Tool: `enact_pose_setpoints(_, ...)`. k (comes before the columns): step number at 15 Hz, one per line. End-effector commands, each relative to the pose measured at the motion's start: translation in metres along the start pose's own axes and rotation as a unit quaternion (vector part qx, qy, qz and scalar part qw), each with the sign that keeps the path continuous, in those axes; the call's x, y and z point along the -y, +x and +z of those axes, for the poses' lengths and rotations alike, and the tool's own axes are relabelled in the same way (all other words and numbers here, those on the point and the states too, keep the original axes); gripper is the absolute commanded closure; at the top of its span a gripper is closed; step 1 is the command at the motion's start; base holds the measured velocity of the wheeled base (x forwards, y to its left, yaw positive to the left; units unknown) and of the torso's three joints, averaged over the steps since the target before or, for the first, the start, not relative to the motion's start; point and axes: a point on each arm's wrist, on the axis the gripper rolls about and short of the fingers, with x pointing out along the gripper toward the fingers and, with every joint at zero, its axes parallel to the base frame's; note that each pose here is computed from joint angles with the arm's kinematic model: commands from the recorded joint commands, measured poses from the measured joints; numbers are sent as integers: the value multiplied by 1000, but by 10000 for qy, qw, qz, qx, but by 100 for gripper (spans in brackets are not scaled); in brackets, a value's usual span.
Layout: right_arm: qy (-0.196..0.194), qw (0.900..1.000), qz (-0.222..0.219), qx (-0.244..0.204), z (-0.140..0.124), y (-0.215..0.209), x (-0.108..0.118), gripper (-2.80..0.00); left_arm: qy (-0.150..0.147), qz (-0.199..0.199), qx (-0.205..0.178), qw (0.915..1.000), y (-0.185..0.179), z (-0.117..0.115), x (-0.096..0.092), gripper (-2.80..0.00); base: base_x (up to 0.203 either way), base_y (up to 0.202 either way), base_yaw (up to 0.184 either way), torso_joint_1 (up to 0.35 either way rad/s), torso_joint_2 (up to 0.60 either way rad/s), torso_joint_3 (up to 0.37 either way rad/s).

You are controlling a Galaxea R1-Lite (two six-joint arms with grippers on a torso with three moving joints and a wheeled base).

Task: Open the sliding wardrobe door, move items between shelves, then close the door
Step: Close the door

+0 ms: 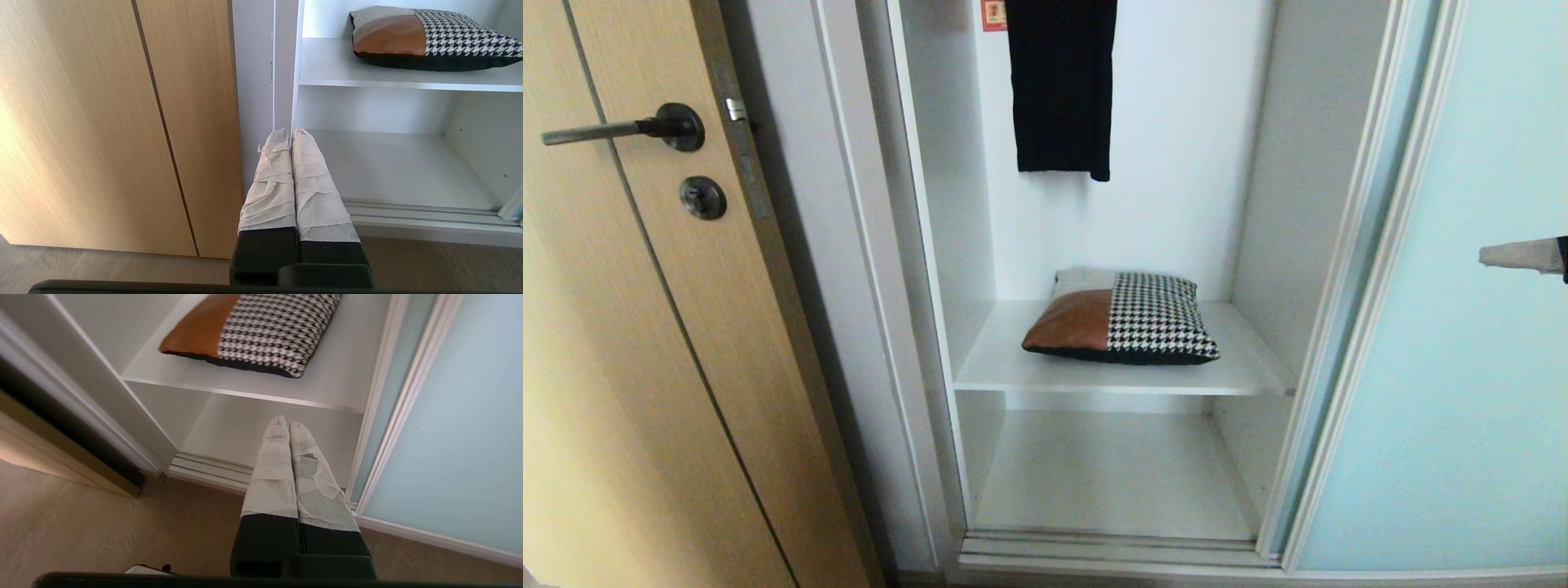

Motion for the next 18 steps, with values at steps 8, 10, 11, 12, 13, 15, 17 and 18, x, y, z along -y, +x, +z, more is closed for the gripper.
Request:
enact_pose_setpoints(8, 394, 9980, -481, -140, 7, 50, 57, 0, 1, 1, 0, 10000, 0, 0, 0, 0, 0, 0, 0, 0, 0, 0)
enact_pose_setpoints(10, 476, 9968, -613, -206, 6, 61, 66, 0, 1, 1, 0, 10000, 0, 0, 0, 0, 0, 0, 0, 0, 0, 0)
enact_pose_setpoints(11, 562, 9960, -673, -171, 8, 65, 69, 0, 1, 1, 0, 10000, 0, 0, 0, 0, 0, 0, 0, 0, 0, 0)
enact_pose_setpoints(12, 696, 9949, -720, -120, 11, 70, 72, 0, 1, 1, 0, 10000, 0, 0, 0, 0, 0, 0, 0, 0, 0, 0)
enact_pose_setpoints(13, 833, 9937, -744, -92, 13, 74, 76, 0, 1, 1, 0, 10000, 0, 0, 0, 0, 0, 0, 0, 0, 0, 0)
enact_pose_setpoints(15, 1043, 9907, -865, -160, 11, 84, 83, 0, 1, 1, 0, 10000, 0, 0, 0, 0, 0, 0, 0, 0, 0, 0)
enact_pose_setpoints(17, 1388, 9850, -1013, -159, 9, 95, 87, 0, 1, 1, 0, 10000, 0, 0, 0, 0, 0, 0, 0, 0, 0, 0)
enact_pose_setpoints(18, 1434, 9843, -1012, -175, 8, 98, 89, 0, 1, 1, 0, 10000, 0, 0, 0, 0, 0, 0, 0, 0, 0, 0)
